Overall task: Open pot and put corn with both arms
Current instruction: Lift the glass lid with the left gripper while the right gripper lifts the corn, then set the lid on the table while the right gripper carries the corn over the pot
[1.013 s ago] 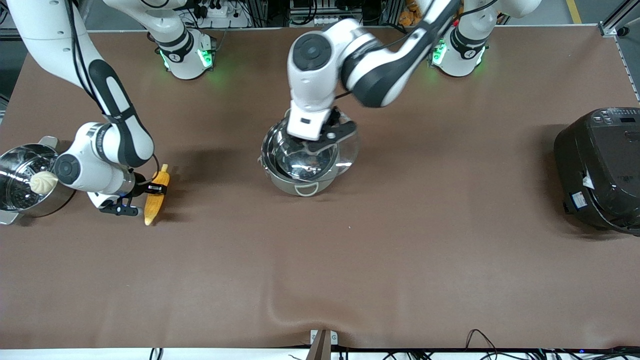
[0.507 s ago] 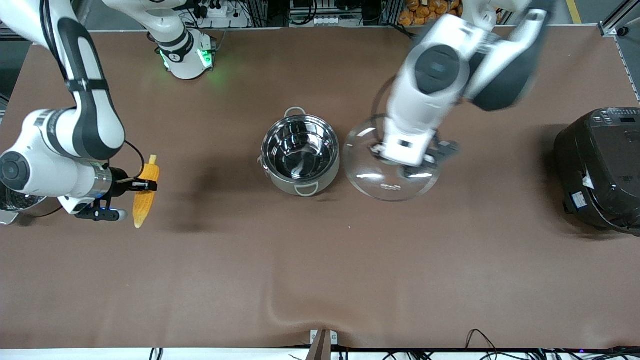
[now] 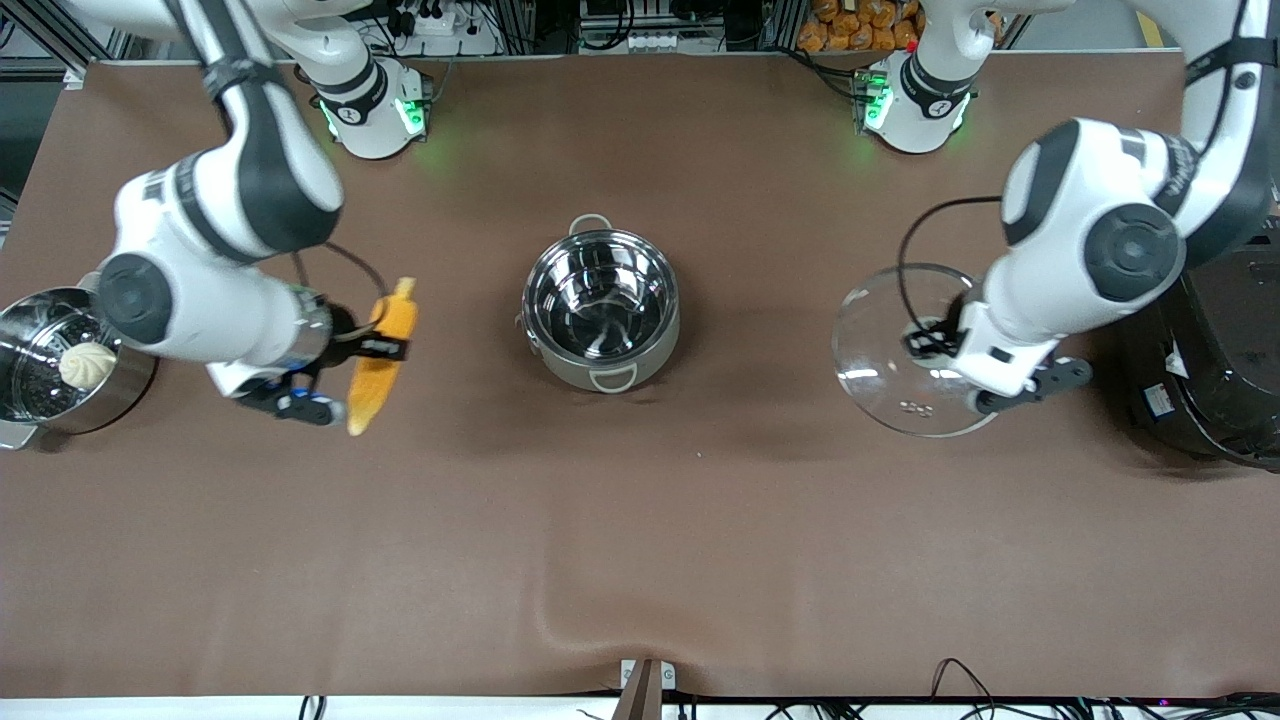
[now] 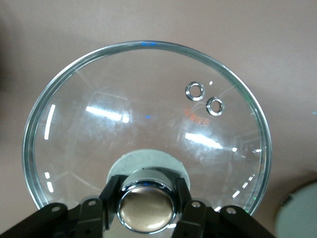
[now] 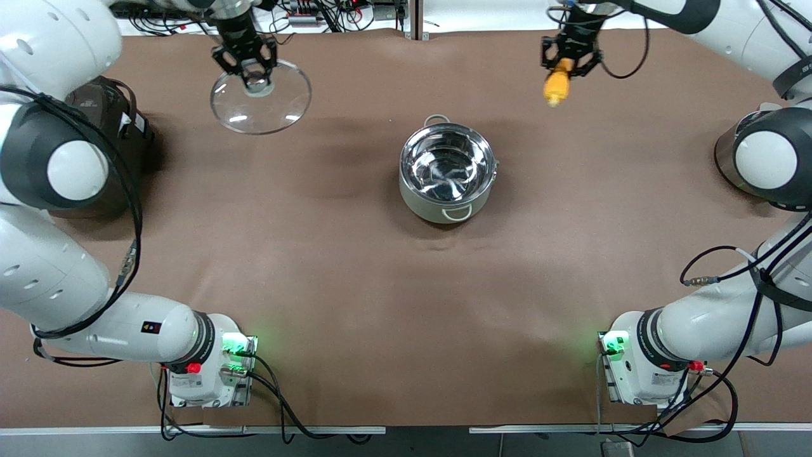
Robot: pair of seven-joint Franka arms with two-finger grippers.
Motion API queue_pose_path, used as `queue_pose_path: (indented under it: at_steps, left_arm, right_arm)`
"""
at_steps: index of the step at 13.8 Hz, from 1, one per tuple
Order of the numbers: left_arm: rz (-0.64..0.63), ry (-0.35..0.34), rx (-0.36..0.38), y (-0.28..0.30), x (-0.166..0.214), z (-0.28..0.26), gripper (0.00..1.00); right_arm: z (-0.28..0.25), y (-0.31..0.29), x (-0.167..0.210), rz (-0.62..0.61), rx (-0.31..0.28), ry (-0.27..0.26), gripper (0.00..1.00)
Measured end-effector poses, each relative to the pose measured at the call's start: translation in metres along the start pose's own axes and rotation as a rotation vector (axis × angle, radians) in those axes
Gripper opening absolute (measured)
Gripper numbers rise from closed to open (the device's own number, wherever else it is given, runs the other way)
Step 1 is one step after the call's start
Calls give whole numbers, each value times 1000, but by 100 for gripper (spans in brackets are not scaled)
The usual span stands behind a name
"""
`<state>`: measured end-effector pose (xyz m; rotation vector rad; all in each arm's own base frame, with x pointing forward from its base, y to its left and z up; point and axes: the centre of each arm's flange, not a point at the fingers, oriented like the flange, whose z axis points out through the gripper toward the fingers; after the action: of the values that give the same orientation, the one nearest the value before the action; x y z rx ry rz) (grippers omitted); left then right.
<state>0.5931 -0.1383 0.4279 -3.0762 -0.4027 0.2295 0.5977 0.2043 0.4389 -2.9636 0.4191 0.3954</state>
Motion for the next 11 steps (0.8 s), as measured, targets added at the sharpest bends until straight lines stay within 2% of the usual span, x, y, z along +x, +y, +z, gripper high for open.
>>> queue_pose_path:
  at_steps: [4,7,11]
  left_arm:
    - [26,0,-5,-33,-3,63,50]
    - [47,33,-24,-55,-6,110,50]
    - [72,83,-47,-86,-19,169,50]
  right_arm:
    - [5,-57,-44,49,-2,-6,37]
    - [15,-100,-78,73,-23,50,37]
    - [41,-144,-112,90,-30,85,37]
